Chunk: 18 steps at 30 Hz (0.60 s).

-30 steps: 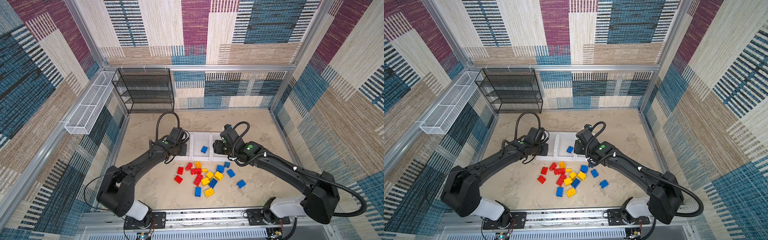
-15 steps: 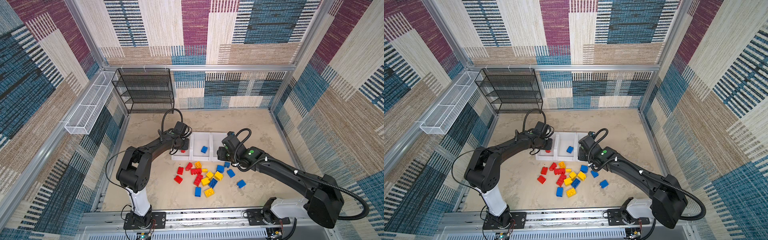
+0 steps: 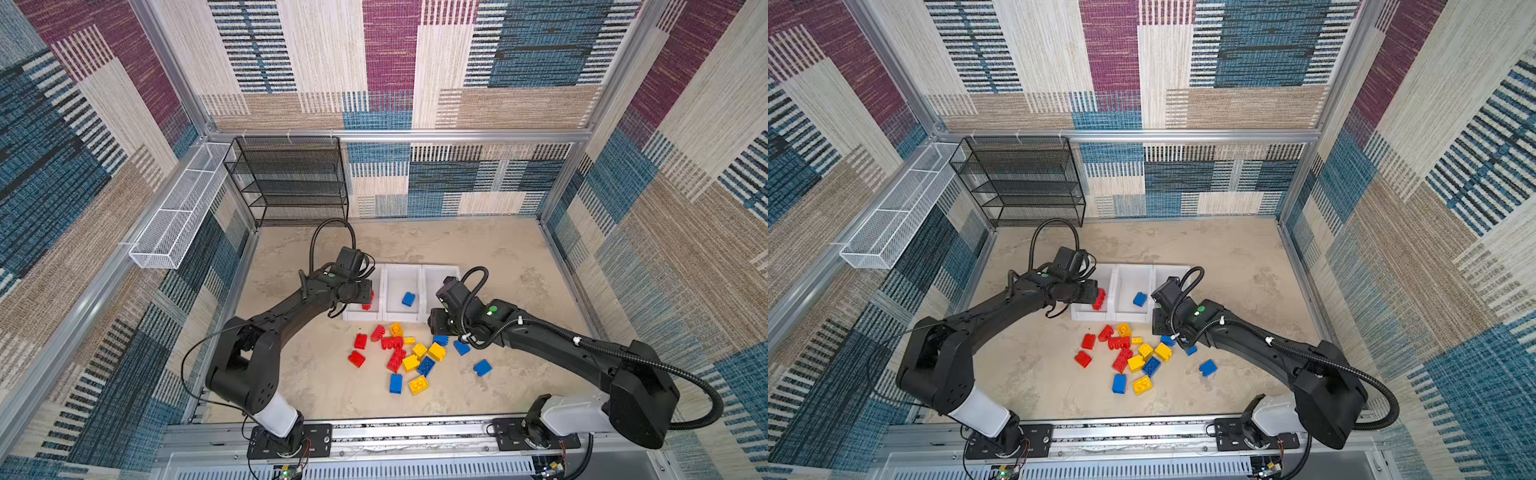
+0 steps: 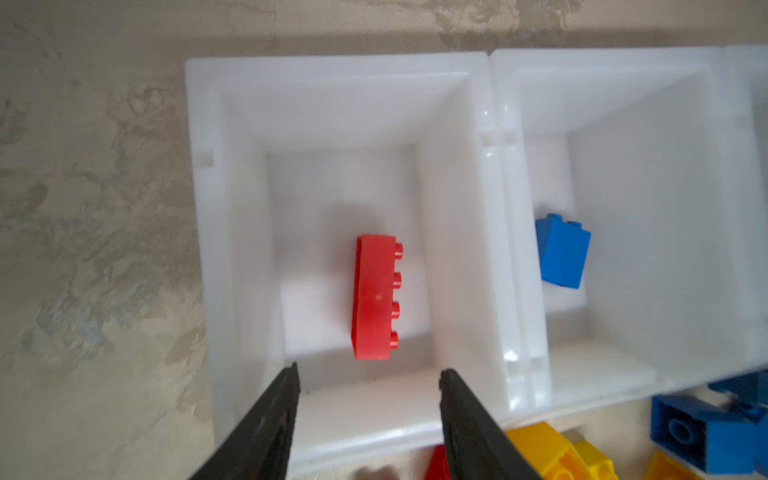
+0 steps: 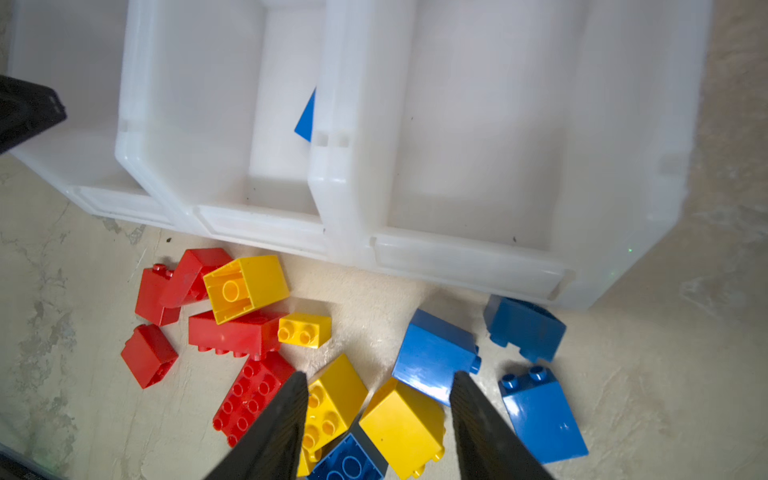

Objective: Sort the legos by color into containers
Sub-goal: 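Carry the red brick with the left gripper into the compartment nearest it and release, then grasp a yellow brick with the right gripper while the left gripper withdraws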

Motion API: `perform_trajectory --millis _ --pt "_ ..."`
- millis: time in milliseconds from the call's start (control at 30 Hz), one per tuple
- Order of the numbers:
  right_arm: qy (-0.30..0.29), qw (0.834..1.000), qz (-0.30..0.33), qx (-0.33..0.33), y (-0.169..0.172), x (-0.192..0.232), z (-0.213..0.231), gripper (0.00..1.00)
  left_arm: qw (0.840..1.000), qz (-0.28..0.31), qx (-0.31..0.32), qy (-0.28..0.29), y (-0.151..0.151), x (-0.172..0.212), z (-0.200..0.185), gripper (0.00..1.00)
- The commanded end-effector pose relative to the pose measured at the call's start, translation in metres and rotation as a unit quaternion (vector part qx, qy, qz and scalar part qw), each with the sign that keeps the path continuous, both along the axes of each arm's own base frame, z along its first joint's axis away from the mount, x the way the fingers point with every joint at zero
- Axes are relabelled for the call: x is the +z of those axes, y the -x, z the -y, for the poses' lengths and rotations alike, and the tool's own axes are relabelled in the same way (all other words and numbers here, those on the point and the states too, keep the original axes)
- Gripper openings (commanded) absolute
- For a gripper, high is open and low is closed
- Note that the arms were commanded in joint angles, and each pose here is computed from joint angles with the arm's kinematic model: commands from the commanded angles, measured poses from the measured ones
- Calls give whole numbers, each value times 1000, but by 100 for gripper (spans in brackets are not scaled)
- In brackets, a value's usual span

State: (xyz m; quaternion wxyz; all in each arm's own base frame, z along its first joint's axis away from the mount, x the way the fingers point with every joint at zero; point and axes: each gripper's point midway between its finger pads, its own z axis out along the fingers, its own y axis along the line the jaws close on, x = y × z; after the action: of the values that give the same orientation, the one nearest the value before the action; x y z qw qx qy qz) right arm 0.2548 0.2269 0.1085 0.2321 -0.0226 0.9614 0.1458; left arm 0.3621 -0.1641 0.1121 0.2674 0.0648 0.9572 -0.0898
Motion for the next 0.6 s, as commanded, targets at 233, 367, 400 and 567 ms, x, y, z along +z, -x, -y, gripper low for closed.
perform_trajectory --millis 233,367,400,567 --pt "22 995 -26 97 27 -24 -49 58 999 2 43 28 52 -5 -26 59" --pt "31 992 -41 114 34 -36 -55 57 997 -4 58 41 70 -15 -34 59" --pt "35 991 -43 120 35 -38 -57 57 997 -5 62 43 75 -17 -35 59" --pt "52 989 -54 130 40 -50 -58 56 996 -5 76 57 87 -19 -40 59"
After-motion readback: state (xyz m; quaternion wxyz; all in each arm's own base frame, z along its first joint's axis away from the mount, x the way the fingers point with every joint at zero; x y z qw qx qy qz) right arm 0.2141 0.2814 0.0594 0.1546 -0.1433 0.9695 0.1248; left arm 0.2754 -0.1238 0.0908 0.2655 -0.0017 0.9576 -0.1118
